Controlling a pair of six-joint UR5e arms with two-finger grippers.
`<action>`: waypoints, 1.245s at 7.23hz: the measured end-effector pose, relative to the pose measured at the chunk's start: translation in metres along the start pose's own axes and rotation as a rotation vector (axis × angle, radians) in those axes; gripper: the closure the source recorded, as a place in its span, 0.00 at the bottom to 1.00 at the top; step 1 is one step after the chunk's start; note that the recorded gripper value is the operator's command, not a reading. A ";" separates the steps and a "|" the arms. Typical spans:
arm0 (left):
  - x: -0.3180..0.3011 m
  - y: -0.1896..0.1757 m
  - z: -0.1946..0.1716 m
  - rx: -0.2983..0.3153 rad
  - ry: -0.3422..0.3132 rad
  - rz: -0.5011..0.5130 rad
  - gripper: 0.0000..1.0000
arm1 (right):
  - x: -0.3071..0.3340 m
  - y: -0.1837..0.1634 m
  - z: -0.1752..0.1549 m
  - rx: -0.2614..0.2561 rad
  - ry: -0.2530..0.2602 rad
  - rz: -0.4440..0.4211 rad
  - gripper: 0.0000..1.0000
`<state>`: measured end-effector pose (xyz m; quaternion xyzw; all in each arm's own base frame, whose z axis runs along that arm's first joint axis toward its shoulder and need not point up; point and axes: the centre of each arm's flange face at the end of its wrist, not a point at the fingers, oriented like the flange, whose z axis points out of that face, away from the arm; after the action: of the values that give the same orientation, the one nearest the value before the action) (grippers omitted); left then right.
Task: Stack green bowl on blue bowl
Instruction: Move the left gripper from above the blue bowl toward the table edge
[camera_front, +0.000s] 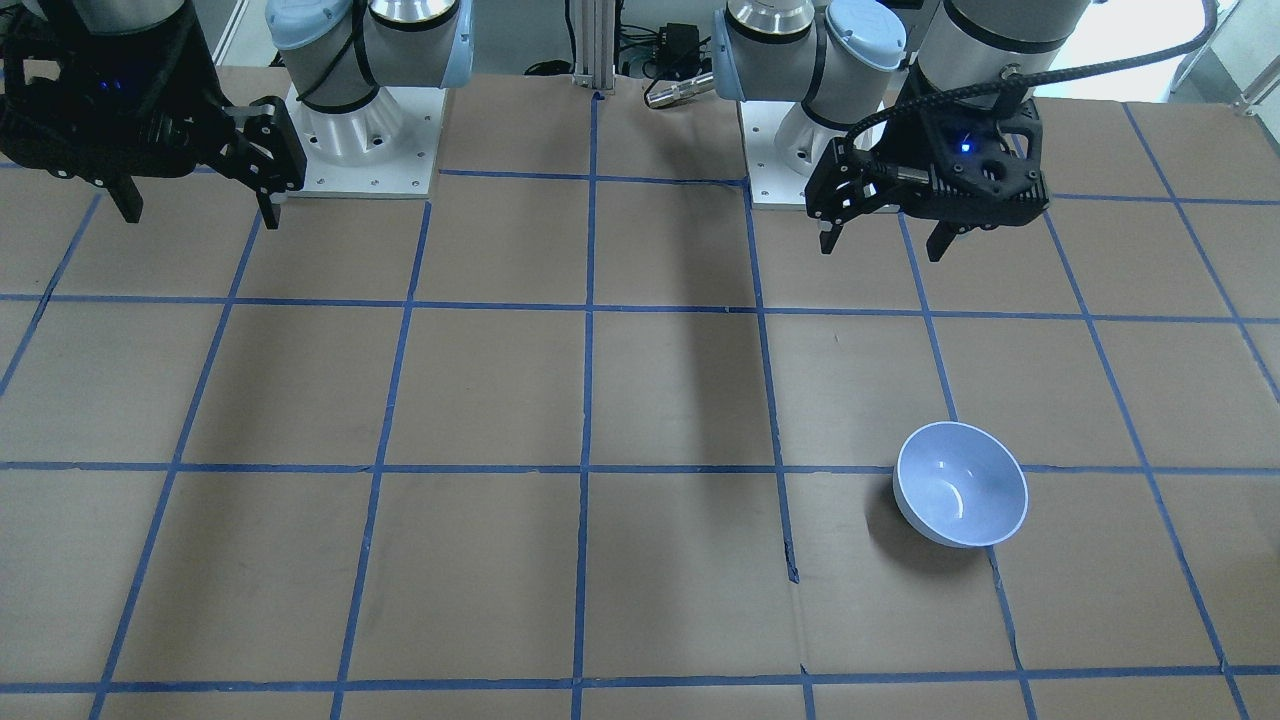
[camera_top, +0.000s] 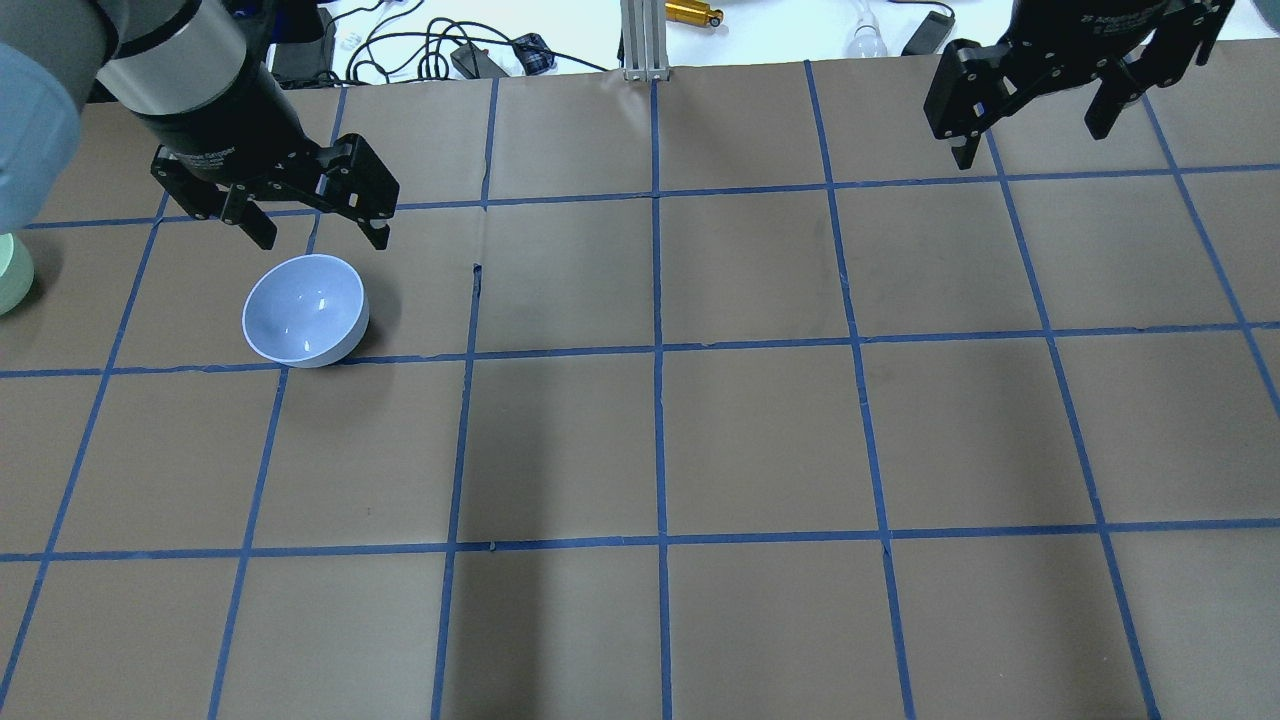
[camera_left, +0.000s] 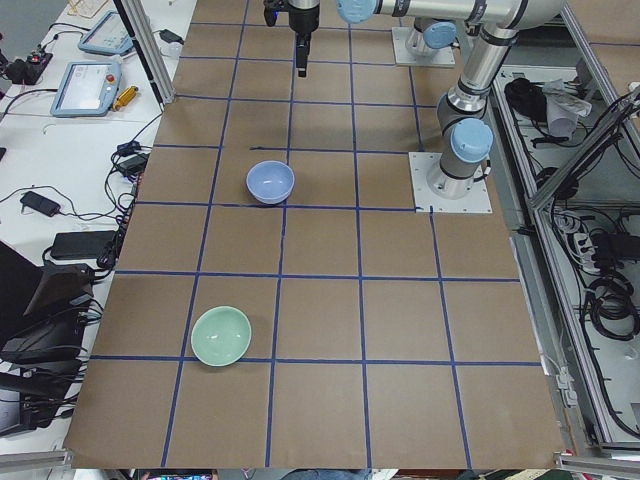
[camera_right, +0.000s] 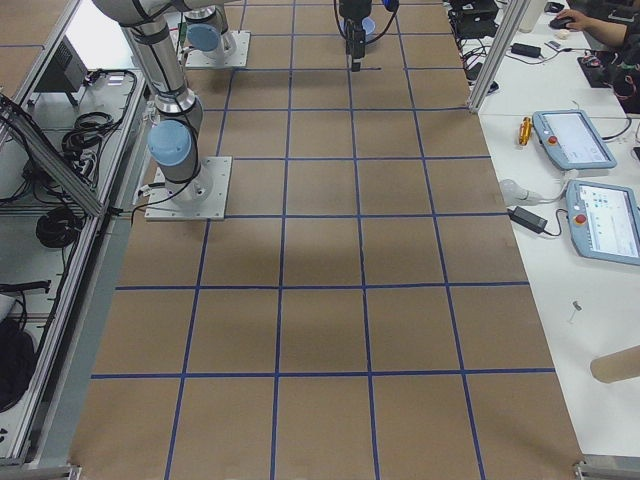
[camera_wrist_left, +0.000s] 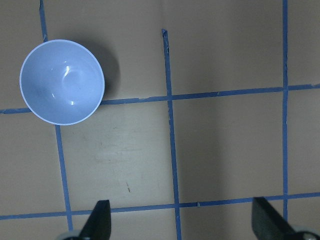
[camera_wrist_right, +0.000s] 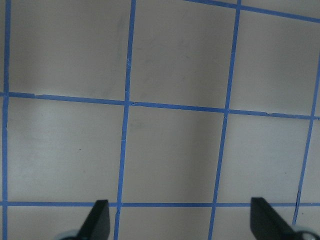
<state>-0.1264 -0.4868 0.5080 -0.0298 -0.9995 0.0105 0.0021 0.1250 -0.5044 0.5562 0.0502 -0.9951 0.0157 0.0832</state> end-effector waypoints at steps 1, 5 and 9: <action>0.000 0.001 0.000 0.001 0.001 0.001 0.00 | 0.000 0.000 0.000 0.000 0.000 0.000 0.00; -0.001 -0.001 0.002 0.003 0.003 0.001 0.00 | 0.000 0.000 0.000 0.000 0.000 0.000 0.00; -0.013 -0.006 0.005 0.001 -0.002 0.034 0.00 | 0.000 0.000 0.000 0.000 0.000 0.000 0.00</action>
<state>-0.1141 -0.4939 0.5027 -0.0467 -0.9988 0.0110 0.0010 0.1249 -0.5044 0.5562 0.0502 -0.9951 0.0157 0.0832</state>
